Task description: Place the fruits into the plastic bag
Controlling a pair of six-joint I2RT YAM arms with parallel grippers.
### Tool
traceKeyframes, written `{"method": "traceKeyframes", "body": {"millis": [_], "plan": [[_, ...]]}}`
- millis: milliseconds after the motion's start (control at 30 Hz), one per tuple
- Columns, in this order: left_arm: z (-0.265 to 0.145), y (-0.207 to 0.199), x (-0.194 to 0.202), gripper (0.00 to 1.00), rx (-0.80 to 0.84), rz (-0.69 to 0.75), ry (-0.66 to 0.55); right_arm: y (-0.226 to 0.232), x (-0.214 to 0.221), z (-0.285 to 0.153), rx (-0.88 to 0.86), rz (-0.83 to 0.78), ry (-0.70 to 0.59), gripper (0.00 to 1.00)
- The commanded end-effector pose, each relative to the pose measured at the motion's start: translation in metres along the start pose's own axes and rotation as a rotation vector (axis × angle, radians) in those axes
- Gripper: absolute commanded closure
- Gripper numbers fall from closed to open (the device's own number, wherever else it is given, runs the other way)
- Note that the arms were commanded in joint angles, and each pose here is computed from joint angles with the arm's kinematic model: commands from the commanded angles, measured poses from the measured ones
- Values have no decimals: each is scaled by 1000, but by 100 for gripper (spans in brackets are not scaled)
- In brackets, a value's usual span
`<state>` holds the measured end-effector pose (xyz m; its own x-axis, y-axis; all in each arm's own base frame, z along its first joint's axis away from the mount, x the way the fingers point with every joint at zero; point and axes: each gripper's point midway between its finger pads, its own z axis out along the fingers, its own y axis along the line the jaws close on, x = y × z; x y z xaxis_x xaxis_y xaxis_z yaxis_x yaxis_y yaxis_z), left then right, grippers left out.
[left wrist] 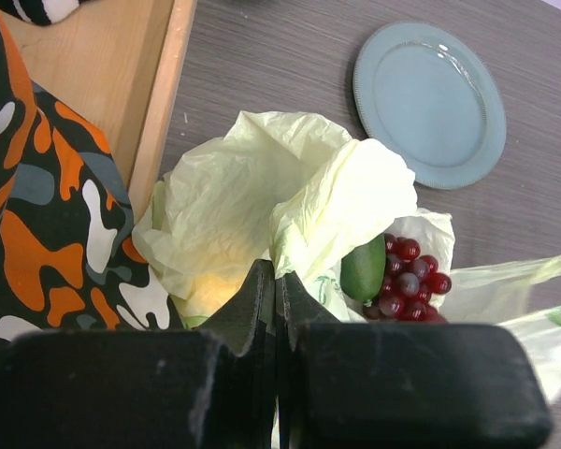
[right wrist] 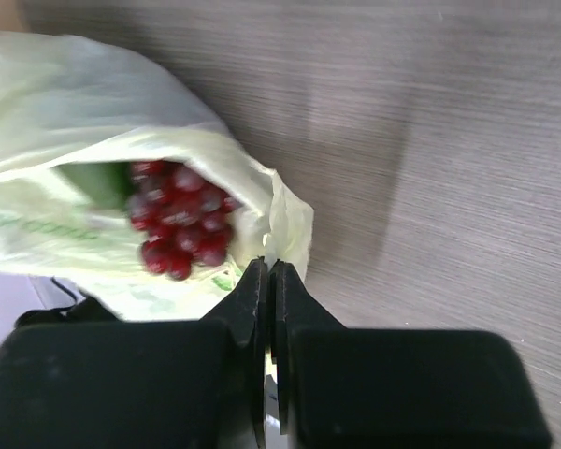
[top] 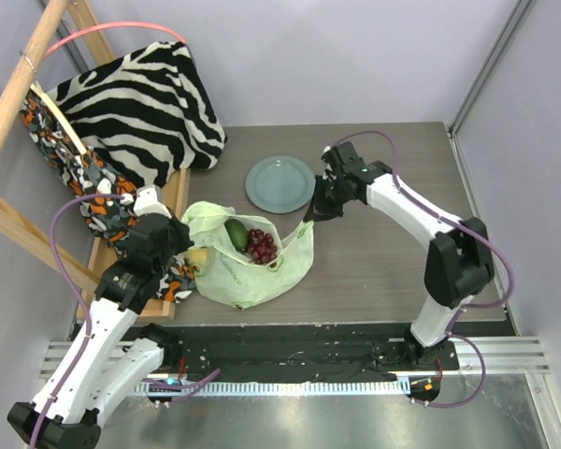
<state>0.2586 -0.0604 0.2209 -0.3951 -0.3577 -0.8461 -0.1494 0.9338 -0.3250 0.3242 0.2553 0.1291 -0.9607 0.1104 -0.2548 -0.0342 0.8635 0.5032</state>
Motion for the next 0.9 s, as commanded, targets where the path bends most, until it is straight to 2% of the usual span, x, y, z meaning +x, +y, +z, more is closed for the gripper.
{"method": "traceKeyframes", "body": {"millis": [0,167,400,533,700,867], "plan": [[-5,-2,-17,100,3,-46,-60,44,-34,-73,-131,-85,-257,99],[-12,-8,-33,100,23,-57,-96,54,-47,-127,-144,-151,-438,99],[-17,-40,-49,100,168,-15,-101,72,-74,-201,-142,-240,-690,99],[-29,-65,-65,100,292,18,-127,77,-83,-223,-128,-265,-760,99],[-33,-93,-76,100,405,56,-100,70,-95,-236,-59,-261,-817,99],[-59,-123,-129,100,493,83,-182,88,-117,-295,-12,-330,-947,99]]}}
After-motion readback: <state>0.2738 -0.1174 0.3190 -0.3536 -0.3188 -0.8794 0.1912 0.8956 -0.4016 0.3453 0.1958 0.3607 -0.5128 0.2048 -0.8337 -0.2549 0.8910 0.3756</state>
